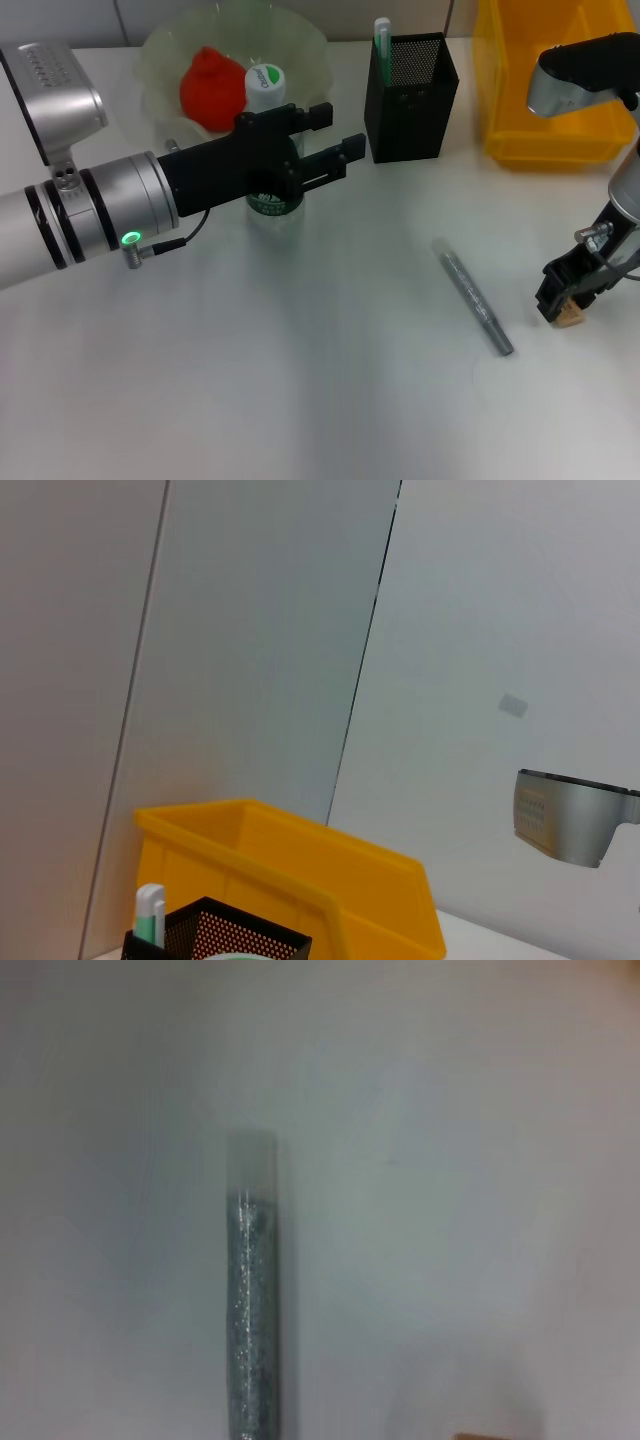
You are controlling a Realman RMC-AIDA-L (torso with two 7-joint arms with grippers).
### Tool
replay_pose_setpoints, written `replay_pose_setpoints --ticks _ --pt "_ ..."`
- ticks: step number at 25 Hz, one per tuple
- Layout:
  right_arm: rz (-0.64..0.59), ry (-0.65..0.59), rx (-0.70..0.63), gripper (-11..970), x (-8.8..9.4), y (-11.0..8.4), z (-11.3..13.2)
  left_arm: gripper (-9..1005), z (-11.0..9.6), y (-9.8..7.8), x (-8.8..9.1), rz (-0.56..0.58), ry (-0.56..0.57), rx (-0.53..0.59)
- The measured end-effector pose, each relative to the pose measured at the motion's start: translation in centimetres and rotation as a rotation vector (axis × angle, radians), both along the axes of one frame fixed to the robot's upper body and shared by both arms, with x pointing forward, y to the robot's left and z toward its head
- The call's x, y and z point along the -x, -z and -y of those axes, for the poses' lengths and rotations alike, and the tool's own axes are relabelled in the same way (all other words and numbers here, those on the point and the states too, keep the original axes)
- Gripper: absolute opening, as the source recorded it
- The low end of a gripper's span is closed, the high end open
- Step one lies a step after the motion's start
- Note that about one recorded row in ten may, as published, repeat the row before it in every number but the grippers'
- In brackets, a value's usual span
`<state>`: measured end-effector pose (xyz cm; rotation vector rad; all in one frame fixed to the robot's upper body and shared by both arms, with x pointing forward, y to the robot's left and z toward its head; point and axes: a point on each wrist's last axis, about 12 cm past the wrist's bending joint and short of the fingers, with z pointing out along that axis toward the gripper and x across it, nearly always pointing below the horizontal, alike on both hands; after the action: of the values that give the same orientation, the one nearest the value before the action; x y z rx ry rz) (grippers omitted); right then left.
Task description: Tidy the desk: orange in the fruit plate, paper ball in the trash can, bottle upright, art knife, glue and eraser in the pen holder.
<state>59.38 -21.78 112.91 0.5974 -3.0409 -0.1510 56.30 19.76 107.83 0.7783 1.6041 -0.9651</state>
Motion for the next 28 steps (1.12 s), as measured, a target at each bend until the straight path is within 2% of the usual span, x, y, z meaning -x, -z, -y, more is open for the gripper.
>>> replay_pose_setpoints --ticks 16,18,19,22,28 --pt "-0.003 0.001 0.013 429 0.0 0.3 0.2 604 0.0 0.0 0.0 0.0 0.0 0.0" --pt "0.005 0.004 0.01 303 -0.1 0.3 0.2 604 0.0 0.0 0.0 0.0 0.0 0.0" --pt "0.012 0.007 0.006 294 -0.1 0.2 0.3 604 0.0 0.0 0.0 0.0 0.0 0.0" --pt "0.061 0.014 -0.013 269 -0.4 -0.7 0.5 604 0.0 0.0 0.0 0.0 0.0 0.0" --pt "0.275 0.04 -0.143 260 -1.3 -4.7 0.9 605 0.0 0.0 0.0 0.0 0.0 0.0"
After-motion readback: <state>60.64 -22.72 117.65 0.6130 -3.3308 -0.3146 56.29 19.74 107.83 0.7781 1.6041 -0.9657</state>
